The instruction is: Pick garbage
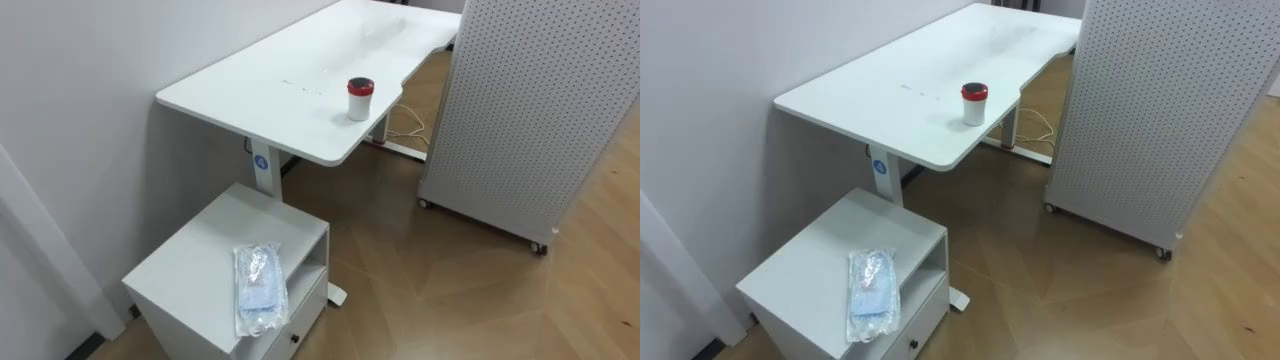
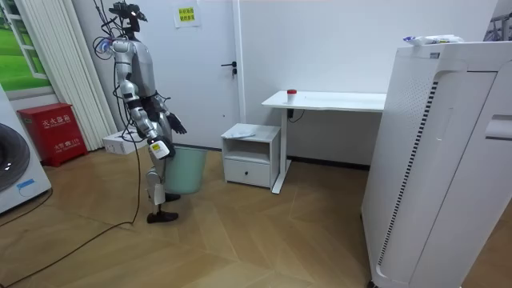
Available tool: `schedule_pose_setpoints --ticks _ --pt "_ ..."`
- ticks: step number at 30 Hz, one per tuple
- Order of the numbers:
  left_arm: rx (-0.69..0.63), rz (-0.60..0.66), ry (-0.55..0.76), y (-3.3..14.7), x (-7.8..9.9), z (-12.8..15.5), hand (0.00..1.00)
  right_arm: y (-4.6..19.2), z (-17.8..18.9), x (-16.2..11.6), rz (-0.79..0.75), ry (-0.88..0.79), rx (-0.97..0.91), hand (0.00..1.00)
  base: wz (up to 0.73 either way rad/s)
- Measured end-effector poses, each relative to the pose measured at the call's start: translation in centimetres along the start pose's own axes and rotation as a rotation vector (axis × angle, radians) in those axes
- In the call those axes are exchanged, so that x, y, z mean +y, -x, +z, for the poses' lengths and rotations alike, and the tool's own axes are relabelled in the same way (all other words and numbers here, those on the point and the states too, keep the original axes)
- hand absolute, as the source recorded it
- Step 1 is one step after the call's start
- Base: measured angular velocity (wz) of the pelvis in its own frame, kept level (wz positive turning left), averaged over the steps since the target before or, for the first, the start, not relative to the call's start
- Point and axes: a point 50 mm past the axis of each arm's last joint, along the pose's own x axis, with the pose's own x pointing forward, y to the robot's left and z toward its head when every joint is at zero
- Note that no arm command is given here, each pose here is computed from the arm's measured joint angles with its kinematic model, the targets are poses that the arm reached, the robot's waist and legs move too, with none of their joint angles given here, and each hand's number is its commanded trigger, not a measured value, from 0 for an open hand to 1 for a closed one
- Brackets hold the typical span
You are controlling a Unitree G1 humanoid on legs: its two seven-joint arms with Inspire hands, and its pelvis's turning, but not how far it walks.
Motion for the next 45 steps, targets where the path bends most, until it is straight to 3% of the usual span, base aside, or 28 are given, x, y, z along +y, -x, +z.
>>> schedule_pose_setpoints --ticks 28,45 --pt "0.018 -0.005 0.037 0.2 -0.2 -0.5 0.00 0.0 -0.2 -0.1 -0.019 0.001 0.007 1.00 0.00" --pt "0.215 0.005 -0.016 1.2 0.0 -4.6 0.00 -0.1 0.0 0.0 -0.015 -0.019 0.034 1.00 0.11"
